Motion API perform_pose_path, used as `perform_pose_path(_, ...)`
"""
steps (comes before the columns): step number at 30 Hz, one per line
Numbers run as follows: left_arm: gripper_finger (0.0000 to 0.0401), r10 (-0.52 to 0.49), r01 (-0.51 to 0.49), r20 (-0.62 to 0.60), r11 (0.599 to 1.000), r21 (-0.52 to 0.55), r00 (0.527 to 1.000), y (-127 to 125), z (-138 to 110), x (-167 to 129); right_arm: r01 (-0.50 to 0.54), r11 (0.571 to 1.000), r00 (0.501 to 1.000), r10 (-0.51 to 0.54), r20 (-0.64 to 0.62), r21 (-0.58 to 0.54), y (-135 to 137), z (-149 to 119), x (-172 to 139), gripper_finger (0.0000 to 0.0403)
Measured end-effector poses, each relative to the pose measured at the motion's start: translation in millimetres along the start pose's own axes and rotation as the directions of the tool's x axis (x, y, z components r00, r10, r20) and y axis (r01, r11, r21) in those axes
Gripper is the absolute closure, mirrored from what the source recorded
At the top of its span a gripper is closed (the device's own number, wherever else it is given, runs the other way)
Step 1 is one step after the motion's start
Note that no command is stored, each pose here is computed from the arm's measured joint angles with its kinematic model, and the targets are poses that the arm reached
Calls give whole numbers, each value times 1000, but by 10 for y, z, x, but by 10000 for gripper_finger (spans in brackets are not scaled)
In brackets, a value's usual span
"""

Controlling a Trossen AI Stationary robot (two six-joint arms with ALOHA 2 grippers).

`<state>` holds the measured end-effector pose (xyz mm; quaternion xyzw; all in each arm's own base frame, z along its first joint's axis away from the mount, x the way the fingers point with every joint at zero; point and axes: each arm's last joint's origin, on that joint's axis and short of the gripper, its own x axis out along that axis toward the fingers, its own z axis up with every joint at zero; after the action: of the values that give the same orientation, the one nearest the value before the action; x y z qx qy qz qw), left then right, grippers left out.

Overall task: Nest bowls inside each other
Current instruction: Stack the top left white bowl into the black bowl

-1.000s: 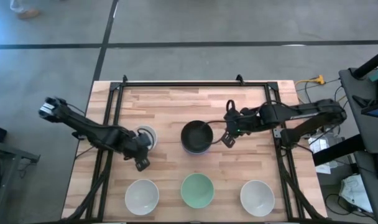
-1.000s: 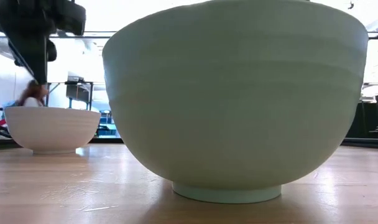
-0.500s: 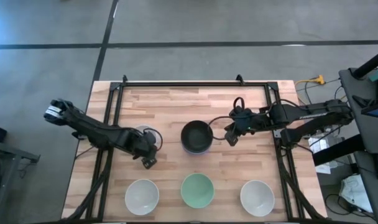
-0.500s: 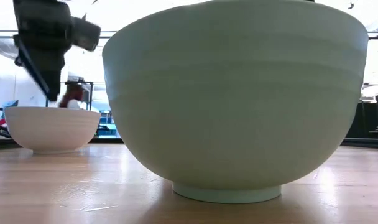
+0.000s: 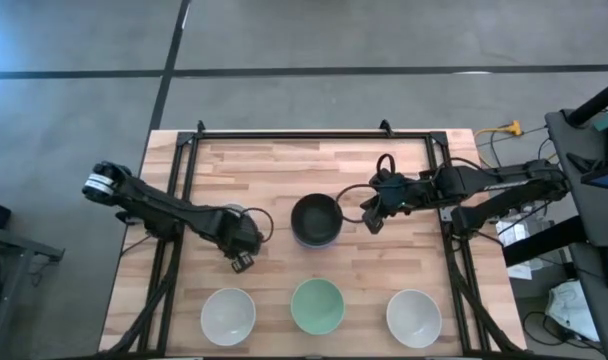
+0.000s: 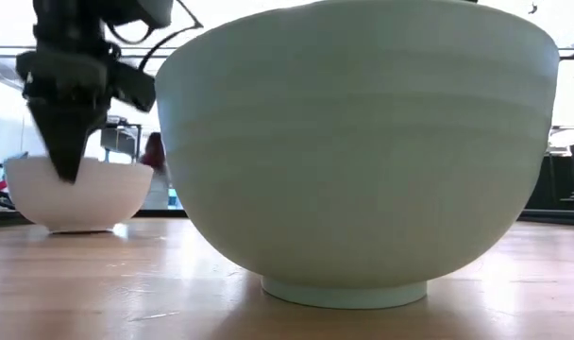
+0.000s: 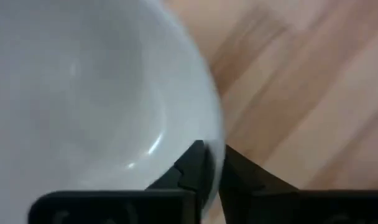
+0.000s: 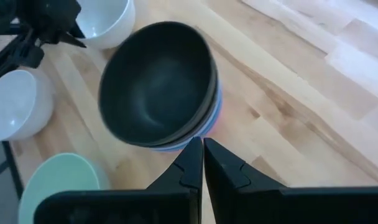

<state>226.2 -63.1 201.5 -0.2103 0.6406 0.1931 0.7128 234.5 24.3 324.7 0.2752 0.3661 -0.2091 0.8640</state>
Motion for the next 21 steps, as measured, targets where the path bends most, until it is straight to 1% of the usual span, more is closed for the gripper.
perform_pose_path(2, 388, -42, 42, 36, 999, -1, 998, -3, 10, -126, -18, 1000, 1000, 18, -9, -5, 13, 11, -17, 394)
perform_pose_path(5, 397, -124, 125, 121, 992, 0, 985, -9, 31, -411, -38, 999, 999, 38, -12, -15, 29, 28, -43, 394)
perform_pose_path(8, 398, -195, 203, 283, 979, 2, 939, -4, 69, -797, -56, 997, 998, 55, -13, -48, 44, 48, -70, 394)
perform_pose_path(12, 399, -221, 254, 498, 967, 3, 838, 64, 78, -1300, -77, 995, 997, 77, -7, -68, 48, 65, -123, 394)
perform_pose_path(13, 399, -230, 260, 547, 965, 22, 805, 76, 85, -1414, -87, 994, 996, 87, -8, -70, 46, 64, -143, 394)
perform_pose_path(15, 400, -267, 259, 638, 960, 108, 722, 70, 110, -1635, -100, 991, 995, 100, -7, -85, 54, 43, -178, 394)
perform_pose_path(17, 400, -329, 215, 714, 944, 248, 618, 16, 139, -1839, -115, 987, 993, 115, -7, -109, 56, 12, -224, 394)
perform_pose_path(18, 400, -363, 155, 740, 929, 336, 566, -36, 157, -1917, -121, 985, 993, 121, -11, -124, 59, -8, -241, 394)
perform_pose_path(19, 400, -397, 78, 756, 904, 421, 520, -99, 171, -1985, -129, 982, 992, 129, -10, -140, 62, -24, -262, 394)
perform_pose_path(20, 400, -422, -15, 762, 871, 492, 490, -170, 187, -2027, -137, 978, 991, 137, -11, -159, 63, -45, -281, 394)
perform_pose_path(21, 400, -437, -112, 760, 829, 548, 481, -252, 211, -2035, -143, 974, 990, 143, -13, -173, 62, -69, -301, 394)
